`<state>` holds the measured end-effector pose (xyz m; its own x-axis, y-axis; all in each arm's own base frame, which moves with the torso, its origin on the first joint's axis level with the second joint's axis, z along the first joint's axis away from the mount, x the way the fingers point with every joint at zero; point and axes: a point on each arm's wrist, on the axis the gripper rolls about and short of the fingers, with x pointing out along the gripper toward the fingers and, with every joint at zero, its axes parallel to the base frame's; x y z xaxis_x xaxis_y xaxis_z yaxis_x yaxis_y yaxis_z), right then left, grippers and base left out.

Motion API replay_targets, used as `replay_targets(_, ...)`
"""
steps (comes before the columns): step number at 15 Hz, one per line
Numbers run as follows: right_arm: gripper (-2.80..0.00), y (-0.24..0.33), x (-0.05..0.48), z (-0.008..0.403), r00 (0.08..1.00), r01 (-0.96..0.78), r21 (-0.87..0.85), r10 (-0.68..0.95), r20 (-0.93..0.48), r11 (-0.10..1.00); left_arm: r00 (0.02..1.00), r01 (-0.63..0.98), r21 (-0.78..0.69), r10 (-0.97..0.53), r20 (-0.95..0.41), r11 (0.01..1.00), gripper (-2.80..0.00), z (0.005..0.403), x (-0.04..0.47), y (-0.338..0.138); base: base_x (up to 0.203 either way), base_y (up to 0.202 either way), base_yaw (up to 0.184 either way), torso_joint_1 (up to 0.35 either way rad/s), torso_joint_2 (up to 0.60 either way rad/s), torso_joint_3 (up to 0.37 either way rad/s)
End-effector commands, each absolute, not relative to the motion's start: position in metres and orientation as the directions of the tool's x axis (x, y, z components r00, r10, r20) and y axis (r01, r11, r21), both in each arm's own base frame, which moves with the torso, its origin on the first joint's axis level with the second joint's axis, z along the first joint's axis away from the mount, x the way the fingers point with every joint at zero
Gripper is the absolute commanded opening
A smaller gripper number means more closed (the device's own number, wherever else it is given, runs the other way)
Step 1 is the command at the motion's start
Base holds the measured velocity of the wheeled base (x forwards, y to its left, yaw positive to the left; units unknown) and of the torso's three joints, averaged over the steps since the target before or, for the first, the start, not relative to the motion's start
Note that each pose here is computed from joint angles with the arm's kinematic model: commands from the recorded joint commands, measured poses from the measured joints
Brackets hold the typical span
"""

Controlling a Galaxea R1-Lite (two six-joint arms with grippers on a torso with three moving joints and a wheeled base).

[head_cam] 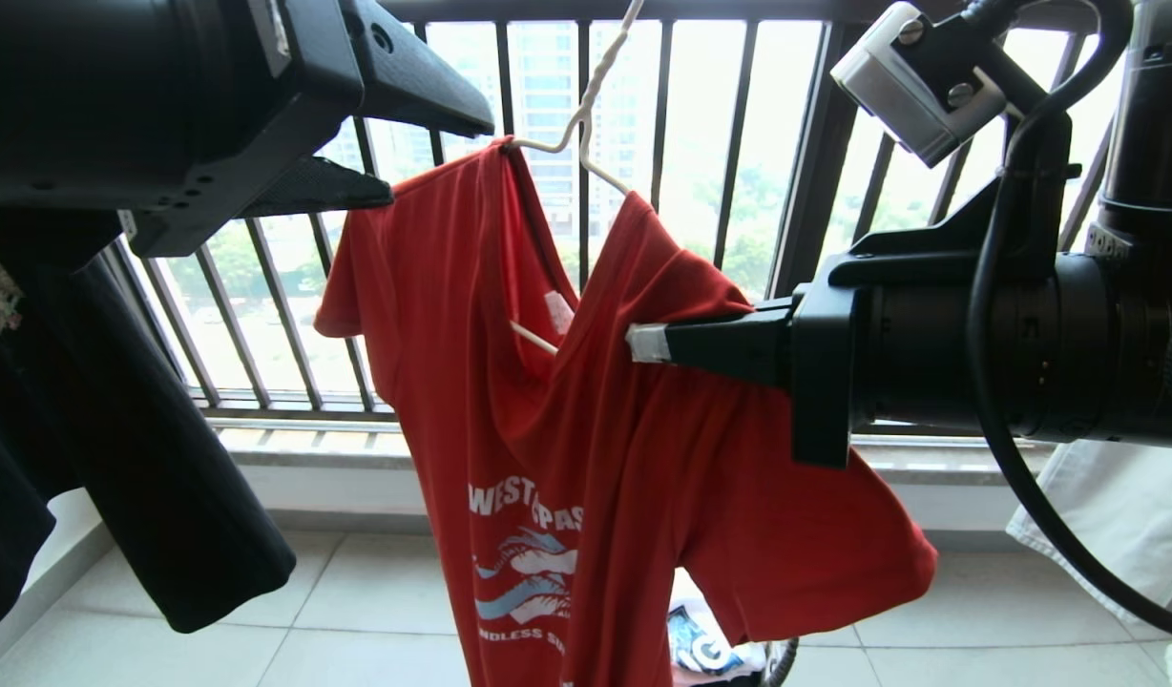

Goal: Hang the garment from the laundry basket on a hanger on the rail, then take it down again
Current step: Hang the clothes rack on the clothesline

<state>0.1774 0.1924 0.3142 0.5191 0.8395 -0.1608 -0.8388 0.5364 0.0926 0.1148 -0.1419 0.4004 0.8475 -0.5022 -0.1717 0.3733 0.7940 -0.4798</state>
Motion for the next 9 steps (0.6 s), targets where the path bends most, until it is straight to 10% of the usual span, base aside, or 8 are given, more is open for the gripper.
replay_targets(1,-2.80,0.192,0.177,0.314,0.519,-0.838,0.093,0.839,-0.163,0.537,0.852,0.377,-0.484,-0.501,-0.155,0.790,-2.80,0.404,0.110,-0.134,0.000,0.000,0.000,0.000,0.00,0.000)
replay_targets(9,-2.80,0.168,0.159,0.340,0.626,-0.775,0.054,0.777,-0.071,0.629,0.868,0.366,-0.481,-0.479,-0.134,0.797,-2.80,0.407,0.103,-0.124,0.000,0.000,0.000,0.000,0.00,0.000)
